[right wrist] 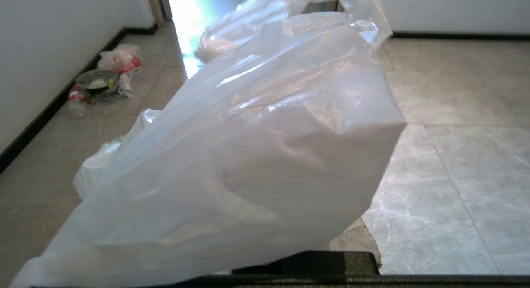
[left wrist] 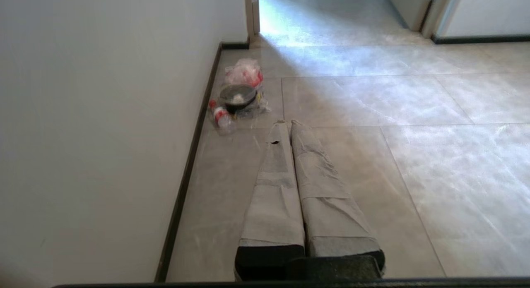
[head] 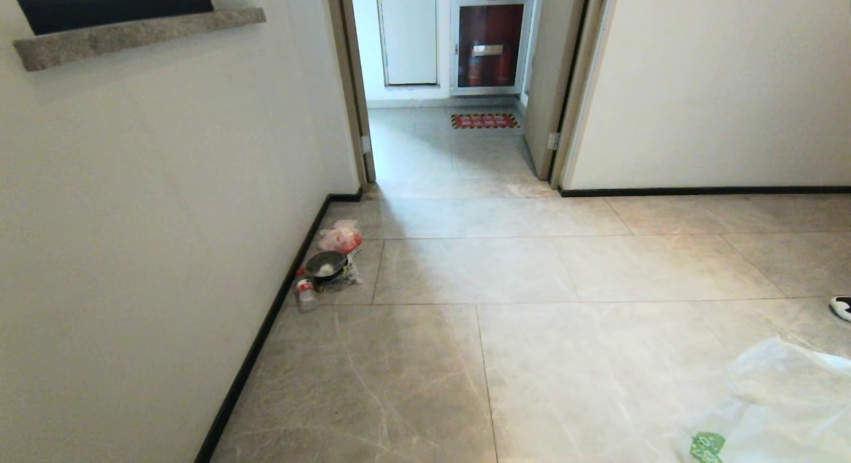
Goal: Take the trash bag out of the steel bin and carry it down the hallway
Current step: Put the trash bag at the door
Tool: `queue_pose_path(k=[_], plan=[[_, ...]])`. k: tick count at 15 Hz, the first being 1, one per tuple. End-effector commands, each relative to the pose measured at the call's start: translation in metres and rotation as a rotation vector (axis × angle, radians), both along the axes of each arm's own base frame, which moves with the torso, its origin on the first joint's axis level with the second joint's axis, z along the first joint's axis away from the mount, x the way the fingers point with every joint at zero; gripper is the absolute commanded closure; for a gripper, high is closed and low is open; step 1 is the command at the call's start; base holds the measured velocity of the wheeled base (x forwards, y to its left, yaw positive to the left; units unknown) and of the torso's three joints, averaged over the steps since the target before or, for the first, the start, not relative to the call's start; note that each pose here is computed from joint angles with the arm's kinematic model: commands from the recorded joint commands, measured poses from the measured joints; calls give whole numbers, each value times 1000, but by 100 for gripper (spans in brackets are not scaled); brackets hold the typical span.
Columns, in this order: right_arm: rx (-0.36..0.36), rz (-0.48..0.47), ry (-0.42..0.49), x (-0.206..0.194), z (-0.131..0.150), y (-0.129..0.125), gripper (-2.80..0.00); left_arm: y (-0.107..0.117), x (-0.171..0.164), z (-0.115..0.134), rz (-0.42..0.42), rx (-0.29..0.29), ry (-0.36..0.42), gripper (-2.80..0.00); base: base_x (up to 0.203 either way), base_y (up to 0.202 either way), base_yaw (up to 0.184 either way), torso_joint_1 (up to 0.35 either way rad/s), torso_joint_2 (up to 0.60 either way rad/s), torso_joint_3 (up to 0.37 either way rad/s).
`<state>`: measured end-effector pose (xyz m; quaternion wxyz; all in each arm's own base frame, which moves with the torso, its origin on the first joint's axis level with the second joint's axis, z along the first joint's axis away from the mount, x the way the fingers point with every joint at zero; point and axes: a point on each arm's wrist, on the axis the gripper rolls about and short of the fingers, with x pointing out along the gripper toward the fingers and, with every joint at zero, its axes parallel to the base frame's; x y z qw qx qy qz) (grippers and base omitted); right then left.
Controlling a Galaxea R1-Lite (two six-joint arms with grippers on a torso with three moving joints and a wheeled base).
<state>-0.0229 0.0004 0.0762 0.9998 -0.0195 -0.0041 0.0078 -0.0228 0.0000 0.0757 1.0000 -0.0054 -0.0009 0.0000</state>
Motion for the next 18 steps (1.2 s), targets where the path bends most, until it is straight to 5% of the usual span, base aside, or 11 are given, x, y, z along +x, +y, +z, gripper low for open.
queue_pose_path(k=[1, 18], plan=[[-1, 1, 0, 0, 0, 0, 0, 0, 0, 0, 0, 0, -1, 0, 213, 0, -3, 4, -5, -7], [-1, 1, 0, 0, 0, 0, 0, 0, 0, 0, 0, 2, 0, 0, 191, 0, 1, 4, 2, 2]])
